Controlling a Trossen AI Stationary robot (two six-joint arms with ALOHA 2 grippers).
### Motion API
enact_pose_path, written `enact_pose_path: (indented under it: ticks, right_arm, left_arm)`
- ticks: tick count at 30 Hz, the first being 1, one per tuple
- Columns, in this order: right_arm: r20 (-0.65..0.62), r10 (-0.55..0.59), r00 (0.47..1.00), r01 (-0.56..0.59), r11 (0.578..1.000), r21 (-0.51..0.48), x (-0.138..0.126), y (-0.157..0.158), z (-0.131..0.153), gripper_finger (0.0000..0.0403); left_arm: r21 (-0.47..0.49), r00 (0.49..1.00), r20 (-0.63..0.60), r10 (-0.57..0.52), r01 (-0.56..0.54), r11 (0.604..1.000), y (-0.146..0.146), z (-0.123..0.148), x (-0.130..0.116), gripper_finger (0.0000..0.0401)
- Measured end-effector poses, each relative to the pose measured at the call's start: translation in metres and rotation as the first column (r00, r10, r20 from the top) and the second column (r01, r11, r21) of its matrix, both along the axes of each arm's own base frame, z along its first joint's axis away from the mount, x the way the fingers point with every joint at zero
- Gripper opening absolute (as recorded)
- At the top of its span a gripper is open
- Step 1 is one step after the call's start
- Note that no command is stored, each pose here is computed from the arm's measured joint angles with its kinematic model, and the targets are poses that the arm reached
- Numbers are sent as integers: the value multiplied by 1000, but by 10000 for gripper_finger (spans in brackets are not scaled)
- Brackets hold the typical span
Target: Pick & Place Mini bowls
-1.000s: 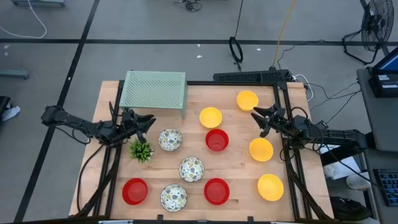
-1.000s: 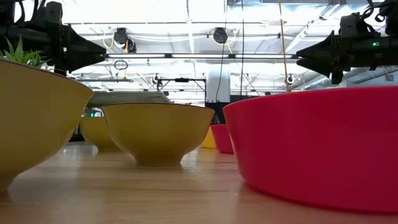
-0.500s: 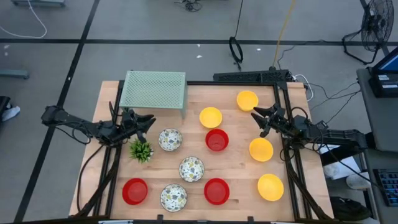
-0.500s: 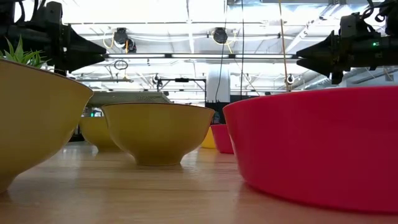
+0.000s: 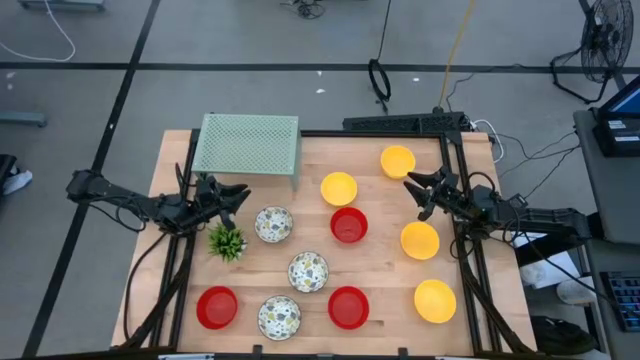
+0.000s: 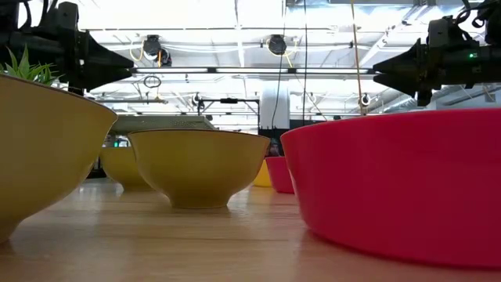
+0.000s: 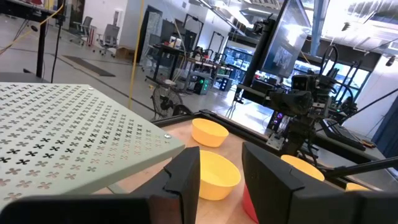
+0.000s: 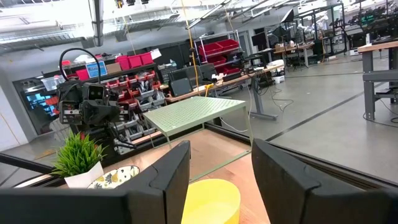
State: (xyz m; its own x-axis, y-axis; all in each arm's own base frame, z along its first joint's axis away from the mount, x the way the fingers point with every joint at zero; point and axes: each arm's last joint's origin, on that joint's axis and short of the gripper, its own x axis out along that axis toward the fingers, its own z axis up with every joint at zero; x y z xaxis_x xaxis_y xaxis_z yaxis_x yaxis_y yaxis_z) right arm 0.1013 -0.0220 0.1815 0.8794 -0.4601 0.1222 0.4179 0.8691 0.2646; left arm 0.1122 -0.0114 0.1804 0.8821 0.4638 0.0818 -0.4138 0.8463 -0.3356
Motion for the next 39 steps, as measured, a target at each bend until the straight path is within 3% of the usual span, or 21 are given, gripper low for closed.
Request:
enact_pose_path:
  ticks: [19,22,25,28,33,36,39]
  right_arm:
    - [0,0,1000,0,1000,0,0,0,0,160]
    - [0,0,1000,0,1000,0,0,0,0,161]
    - [0,0,1000,0,1000,0,0,0,0,161]
    - [0,0,1000,0,1000,0,0,0,0,160]
    - [0,0,1000,0,1000,0,0,0,0,162]
    - [0,0,1000,0,1000,0,0,0,0,160]
    - [0,0,1000,0,1000,0,0,0,0,161]
  left_arm:
    - [-2,999,35,4,-4,1000,0,4,-1,122]
    - [40,997,22,-70,69,997,-2,4,0,122]
    - [84,982,27,-189,186,979,-5,6,2,122]
    - [159,966,69,-249,236,959,-7,15,2,122]
    - [347,936,91,-340,291,892,-12,54,5,122]
    - [398,932,19,-362,325,858,-15,77,14,122]
    - [386,927,-109,-360,373,844,-19,94,28,122]
